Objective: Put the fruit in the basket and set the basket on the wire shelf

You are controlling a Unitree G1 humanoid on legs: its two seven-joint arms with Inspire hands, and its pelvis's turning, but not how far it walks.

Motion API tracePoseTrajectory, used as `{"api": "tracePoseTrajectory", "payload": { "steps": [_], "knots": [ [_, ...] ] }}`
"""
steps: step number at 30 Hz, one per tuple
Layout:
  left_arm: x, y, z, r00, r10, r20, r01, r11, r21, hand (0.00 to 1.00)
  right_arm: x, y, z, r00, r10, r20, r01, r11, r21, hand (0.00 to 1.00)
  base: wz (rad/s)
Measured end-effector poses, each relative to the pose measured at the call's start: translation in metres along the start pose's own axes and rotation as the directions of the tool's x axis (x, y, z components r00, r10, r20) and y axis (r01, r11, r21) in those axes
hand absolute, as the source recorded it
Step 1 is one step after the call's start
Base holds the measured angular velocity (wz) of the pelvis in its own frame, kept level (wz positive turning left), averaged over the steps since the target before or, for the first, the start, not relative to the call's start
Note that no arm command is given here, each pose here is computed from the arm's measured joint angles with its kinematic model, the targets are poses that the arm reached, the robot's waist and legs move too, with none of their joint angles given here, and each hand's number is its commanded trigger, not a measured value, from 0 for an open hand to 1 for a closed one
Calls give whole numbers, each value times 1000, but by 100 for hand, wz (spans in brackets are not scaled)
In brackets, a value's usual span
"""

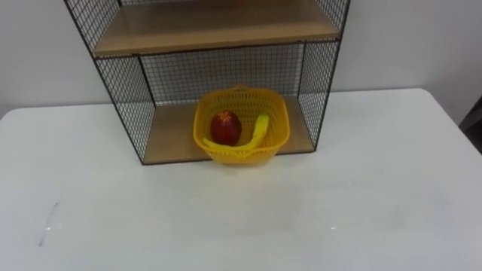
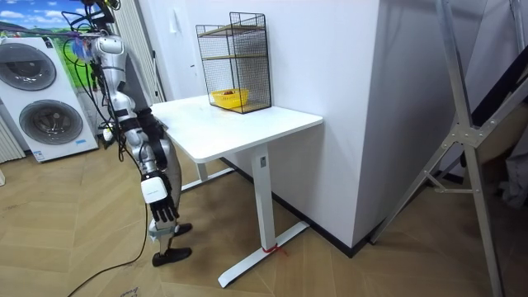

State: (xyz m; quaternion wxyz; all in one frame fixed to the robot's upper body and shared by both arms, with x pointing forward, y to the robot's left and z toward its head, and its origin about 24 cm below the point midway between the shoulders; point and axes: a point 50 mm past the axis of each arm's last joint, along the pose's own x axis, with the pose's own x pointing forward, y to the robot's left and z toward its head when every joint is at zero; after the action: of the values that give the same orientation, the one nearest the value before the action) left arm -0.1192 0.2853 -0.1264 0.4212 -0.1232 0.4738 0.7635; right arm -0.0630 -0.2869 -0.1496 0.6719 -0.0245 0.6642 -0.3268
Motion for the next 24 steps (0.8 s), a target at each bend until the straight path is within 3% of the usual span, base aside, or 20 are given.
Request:
{"api": "tracePoseTrajectory", "payload": {
  "steps": [2, 3, 4, 6, 7, 9, 10, 12, 13, 15, 18, 24],
  "knots": [
    [1, 2, -12, 999, -35, -15, 37, 987, 155, 0, 0, 6, -1, 1000, 25, -18, -26, 997, -68, 0, -13],
    [0, 1, -18, 996, -89, -6, 87, 953, 291, 0, 0, 9, 0, 999, 42, -26, -44, 994, -98, 0, 0],
    [-2, -3, -21, 992, -126, -6, 120, 928, 352, 0, 0, 12, 1, 998, 48, -28, -51, 992, -113, 0, 5],
    [-14, -29, -23, 948, -317, 7, 249, 757, 604, 0, 0, 20, 11, 997, 70, -22, -73, 986, -148, 0, 14],
    [-18, -38, -21, 930, -368, 10, 272, 706, 654, 0, 0, 21, 14, 997, 74, -16, -76, 985, -156, 0, 17],
    [-39, -73, -16, 839, -544, 13, 309, 496, 811, 0, -1, 27, 21, 996, 91, 6, -88, 975, -203, 0, 3],
    [-45, -82, -14, 814, -580, 10, 314, 456, 833, 0, -1, 29, 23, 995, 96, 10, -92, 972, -217, 0, -12],
    [-62, -102, -15, 732, -681, -11, 311, 320, 895, 0, -1, 35, 29, 992, 121, 22, -111, 961, -254, 0, -18],
    [-65, -105, -17, 717, -696, -25, 309, 286, 907, 0, -2, 38, 33, 991, 128, 30, -116, 959, -258, 0, -14],
    [-69, -106, -25, 696, -713, -85, 265, 146, 953, 0, -2, 41, 31, 989, 145, 9, -136, 949, -283, 0, -6],
    [-71, -108, -29, 682, -719, -131, 256, 68, 964, 0, -3, 43, 28, 986, 164, -11, -158, 931, -330, 0, 0],
    [-73, -106, -37, 666, -716, -209, 300, 0, 954, 0, -4, 48, 30, 981, 192, -18, -183, 896, -406, 0, -3]
  ]
}}
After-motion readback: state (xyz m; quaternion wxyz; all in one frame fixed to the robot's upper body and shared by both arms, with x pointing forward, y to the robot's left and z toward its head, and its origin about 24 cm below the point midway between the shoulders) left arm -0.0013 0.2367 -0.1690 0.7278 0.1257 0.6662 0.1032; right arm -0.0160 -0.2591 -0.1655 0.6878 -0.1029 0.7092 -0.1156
